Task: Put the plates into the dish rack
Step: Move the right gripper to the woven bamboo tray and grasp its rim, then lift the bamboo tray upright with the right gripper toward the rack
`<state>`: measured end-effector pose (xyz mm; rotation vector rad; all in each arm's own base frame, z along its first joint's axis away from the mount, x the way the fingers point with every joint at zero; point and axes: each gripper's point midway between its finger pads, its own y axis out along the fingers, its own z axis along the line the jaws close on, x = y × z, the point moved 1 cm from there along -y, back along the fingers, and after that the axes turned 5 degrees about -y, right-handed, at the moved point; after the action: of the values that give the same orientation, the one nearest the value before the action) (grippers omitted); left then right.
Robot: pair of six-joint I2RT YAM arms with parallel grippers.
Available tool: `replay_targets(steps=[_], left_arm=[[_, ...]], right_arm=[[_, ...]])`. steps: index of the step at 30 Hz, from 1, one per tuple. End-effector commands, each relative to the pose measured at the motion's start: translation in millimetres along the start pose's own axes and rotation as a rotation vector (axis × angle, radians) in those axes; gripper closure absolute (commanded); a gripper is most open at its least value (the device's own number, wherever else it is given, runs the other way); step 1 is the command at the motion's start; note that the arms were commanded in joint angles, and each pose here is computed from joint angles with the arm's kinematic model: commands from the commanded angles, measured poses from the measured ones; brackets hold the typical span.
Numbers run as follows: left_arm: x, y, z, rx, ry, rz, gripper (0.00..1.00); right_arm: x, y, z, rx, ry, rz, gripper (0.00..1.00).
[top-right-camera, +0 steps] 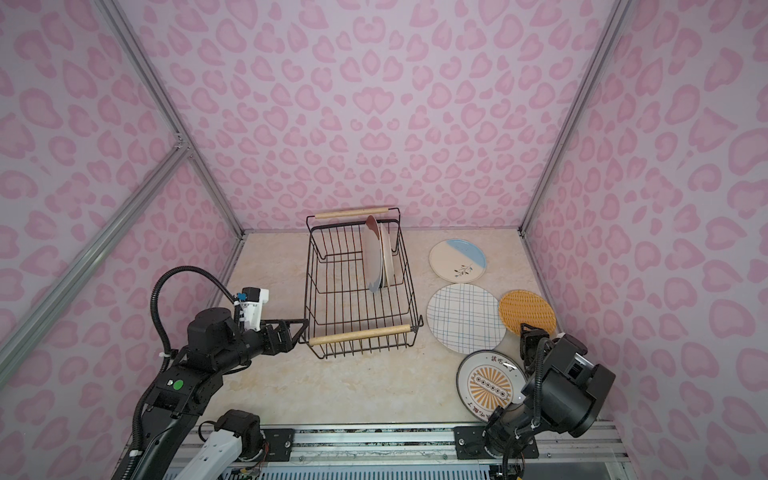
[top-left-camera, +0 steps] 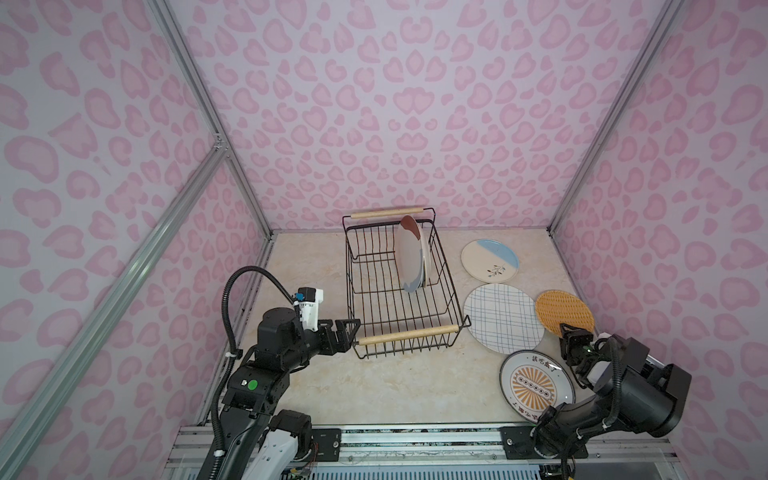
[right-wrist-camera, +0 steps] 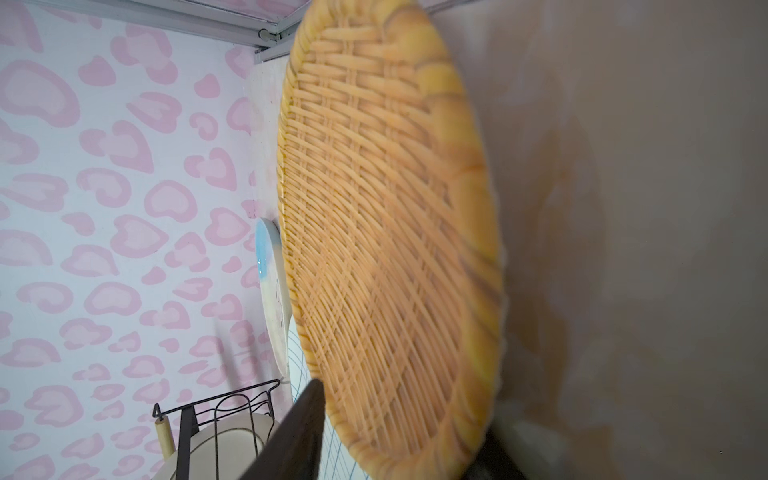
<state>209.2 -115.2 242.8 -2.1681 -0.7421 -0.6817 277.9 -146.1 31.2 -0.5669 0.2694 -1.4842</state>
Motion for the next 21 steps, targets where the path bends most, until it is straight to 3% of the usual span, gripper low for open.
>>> replay_targets(steps=[1,3,11,21], left_arm=[[3,0,0,-0.001,0.002,-0.014,0.03],[3,0,1,0.003,0.002,-0.015,0.03],[2,2,3,0.011,-0.004,-0.009,0.03],[2,2,4,0.019,-0.008,-0.01,0.03]], right_arm=[[-7,3,-17,-0.063,0.062,0.014,0.66],[-7,5,-16,-0.046,0.069,0.014,0.78],[-11,3,10,0.048,0.064,0.023,0.99],[-3,-17,60,0.057,-0.074,-0.013,1.0]])
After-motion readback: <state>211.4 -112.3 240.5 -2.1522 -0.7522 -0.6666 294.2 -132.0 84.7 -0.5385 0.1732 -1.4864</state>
